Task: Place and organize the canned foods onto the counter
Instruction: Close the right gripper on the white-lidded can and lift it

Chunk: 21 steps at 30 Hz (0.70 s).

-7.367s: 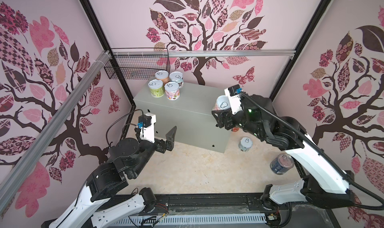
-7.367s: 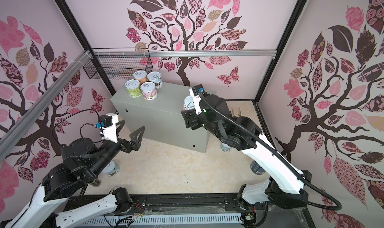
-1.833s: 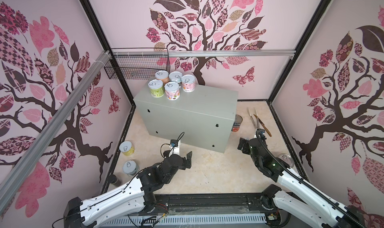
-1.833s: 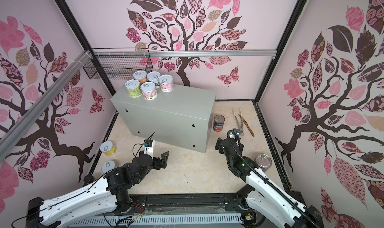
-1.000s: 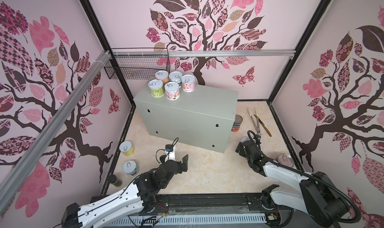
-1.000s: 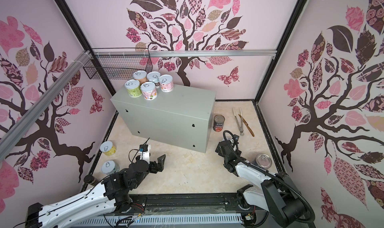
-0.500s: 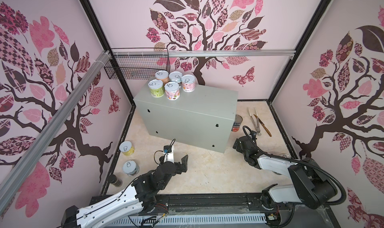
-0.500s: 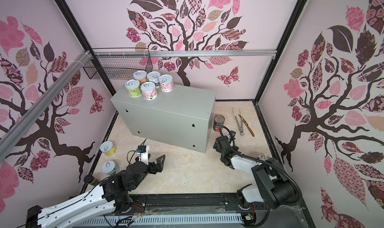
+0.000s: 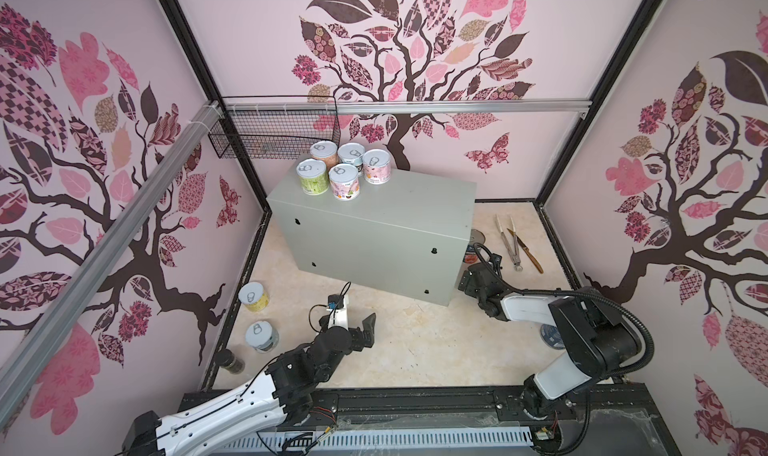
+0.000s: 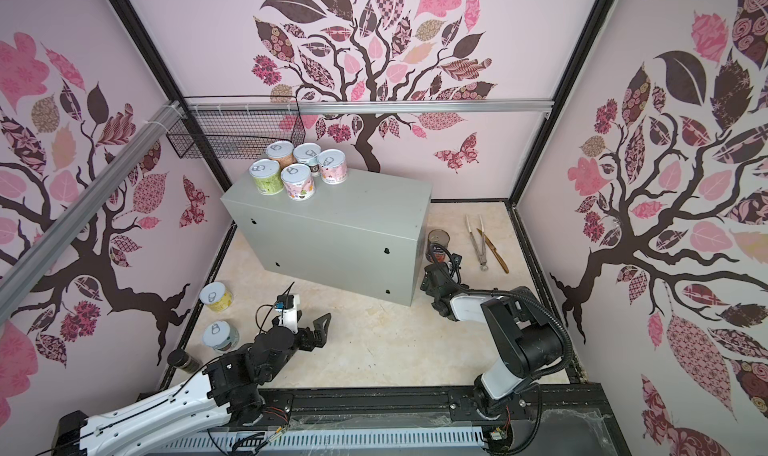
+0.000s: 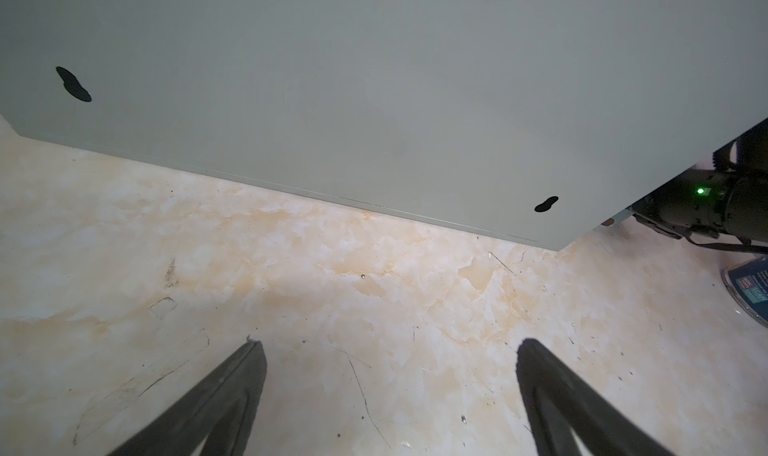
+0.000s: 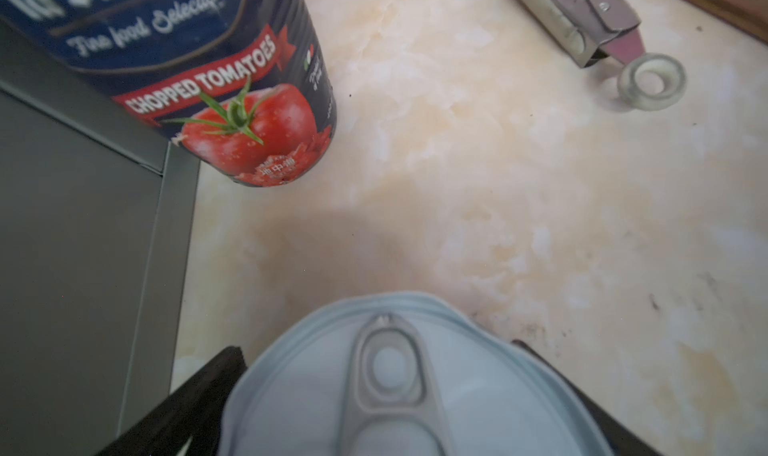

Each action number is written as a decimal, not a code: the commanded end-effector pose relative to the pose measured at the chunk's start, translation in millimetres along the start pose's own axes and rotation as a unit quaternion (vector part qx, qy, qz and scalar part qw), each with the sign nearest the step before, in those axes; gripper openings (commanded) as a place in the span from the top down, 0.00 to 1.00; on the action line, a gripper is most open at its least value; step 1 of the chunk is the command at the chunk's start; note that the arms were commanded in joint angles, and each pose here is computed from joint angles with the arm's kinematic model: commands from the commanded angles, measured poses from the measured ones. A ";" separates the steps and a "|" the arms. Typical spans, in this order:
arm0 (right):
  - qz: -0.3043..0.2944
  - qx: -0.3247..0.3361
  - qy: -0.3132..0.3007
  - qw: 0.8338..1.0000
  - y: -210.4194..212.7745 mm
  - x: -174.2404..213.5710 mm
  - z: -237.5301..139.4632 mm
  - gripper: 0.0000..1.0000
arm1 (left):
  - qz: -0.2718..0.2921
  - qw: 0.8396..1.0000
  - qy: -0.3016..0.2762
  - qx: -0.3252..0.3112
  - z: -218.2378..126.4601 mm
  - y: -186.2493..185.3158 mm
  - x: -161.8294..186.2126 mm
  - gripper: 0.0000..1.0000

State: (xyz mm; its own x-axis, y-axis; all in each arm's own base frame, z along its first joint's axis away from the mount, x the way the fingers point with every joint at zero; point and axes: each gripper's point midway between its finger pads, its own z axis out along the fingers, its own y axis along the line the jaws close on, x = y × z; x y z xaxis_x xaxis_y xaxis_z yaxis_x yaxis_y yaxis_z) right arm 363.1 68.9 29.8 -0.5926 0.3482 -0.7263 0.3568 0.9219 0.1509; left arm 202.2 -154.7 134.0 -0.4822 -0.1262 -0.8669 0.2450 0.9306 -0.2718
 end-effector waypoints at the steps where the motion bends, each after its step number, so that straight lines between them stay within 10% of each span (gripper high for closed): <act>1: -0.004 -0.007 -0.003 1.000 9.4 -6.7 7.0 0.00 | -0.003 1.000 -0.002 0.005 2.7 -1.0 4.6 0.02; 21: -0.021 0.004 0.046 0.999 0.8 13.5 3.6 0.19 | -0.012 1.000 0.002 0.014 2.2 -4.0 5.1 0.02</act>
State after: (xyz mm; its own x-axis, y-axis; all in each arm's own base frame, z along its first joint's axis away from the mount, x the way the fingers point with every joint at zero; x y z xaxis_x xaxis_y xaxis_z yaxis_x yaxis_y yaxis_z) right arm 369.2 73.9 22.7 -0.6367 0.3212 -0.7010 0.3438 0.9320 0.1148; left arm 202.9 -158.6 133.5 -0.4839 -0.1383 -0.8641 0.2498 0.9245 -0.2879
